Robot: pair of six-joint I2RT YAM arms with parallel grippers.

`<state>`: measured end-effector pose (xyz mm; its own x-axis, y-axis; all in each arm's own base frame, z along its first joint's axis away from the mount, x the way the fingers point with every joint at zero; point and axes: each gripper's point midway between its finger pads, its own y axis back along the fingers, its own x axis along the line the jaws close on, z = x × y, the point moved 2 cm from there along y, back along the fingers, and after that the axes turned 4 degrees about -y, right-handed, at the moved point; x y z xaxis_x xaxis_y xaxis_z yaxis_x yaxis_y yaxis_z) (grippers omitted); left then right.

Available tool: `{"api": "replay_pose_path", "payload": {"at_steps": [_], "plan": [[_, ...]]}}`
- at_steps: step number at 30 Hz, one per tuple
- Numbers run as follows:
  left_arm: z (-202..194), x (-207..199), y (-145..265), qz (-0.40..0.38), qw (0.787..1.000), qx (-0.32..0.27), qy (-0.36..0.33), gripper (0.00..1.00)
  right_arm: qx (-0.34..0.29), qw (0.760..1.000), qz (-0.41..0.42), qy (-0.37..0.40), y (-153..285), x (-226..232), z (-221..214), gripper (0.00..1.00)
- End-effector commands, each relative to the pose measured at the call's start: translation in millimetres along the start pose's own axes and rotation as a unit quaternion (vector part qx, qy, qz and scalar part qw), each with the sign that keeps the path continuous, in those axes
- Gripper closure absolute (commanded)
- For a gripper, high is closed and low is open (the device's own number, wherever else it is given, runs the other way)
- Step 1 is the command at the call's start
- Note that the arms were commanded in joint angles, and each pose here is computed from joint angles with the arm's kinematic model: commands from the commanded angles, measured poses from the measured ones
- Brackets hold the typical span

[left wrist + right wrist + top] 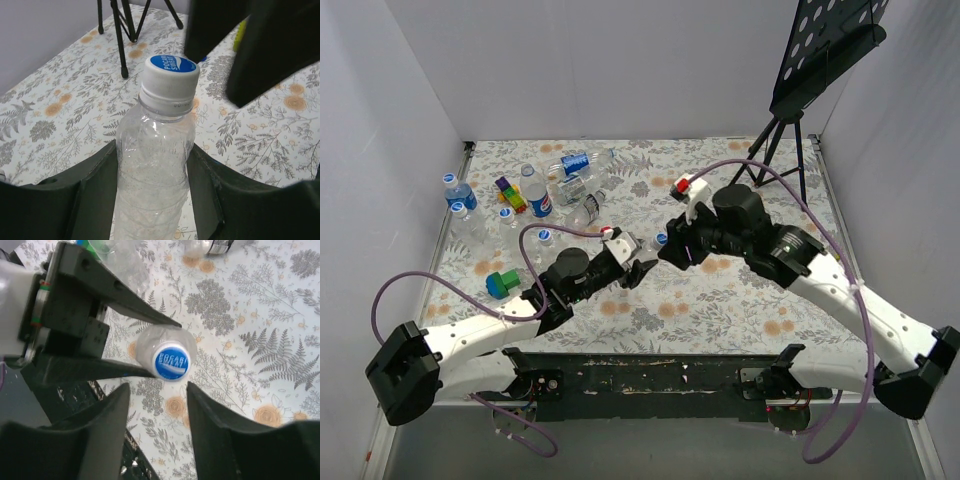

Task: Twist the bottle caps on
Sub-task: Screw the bottle cap onto the plastic bottle, then place the plastic bottle at the center of the board.

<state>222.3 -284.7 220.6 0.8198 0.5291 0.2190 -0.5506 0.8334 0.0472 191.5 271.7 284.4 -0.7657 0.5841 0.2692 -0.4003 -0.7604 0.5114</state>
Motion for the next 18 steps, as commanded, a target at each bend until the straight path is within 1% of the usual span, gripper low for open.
{"api": "replay_pose_path", "payload": {"at_steps": [1,3,4,5,7,9,10,12,18], "plan": [[3,20,-1,0.081,0.994,-0.025,0.070,0.90,-0.152,0.987,0.016,0.046,38,12,35,0.39],[4,28,2,0.113,0.989,-0.037,0.088,0.87,-0.188,0.981,0.006,0.052,47,8,32,0.28],[6,33,4,0.131,0.986,-0.044,0.095,0.86,-0.212,0.975,0.004,0.060,53,7,34,0.23],[7,38,5,0.148,0.983,-0.050,0.098,0.85,-0.220,0.973,-0.007,0.064,54,2,27,0.20],[11,48,9,0.181,0.975,-0.067,0.108,0.84,-0.248,0.965,-0.017,0.078,61,-3,23,0.19],[10,57,14,0.213,0.966,-0.084,0.117,0.84,-0.259,0.961,-0.027,0.093,61,-9,12,0.17],[6,59,16,0.225,0.962,-0.089,0.123,0.84,-0.266,0.959,-0.026,0.096,64,-8,10,0.17],[-3,64,21,0.250,0.955,-0.098,0.128,0.84,-0.277,0.953,-0.049,0.112,70,-16,6,0.17],[-19,66,35,0.274,0.945,-0.128,0.123,0.82,-0.295,0.946,-0.049,0.128,78,-17,-4,0.17]]}}
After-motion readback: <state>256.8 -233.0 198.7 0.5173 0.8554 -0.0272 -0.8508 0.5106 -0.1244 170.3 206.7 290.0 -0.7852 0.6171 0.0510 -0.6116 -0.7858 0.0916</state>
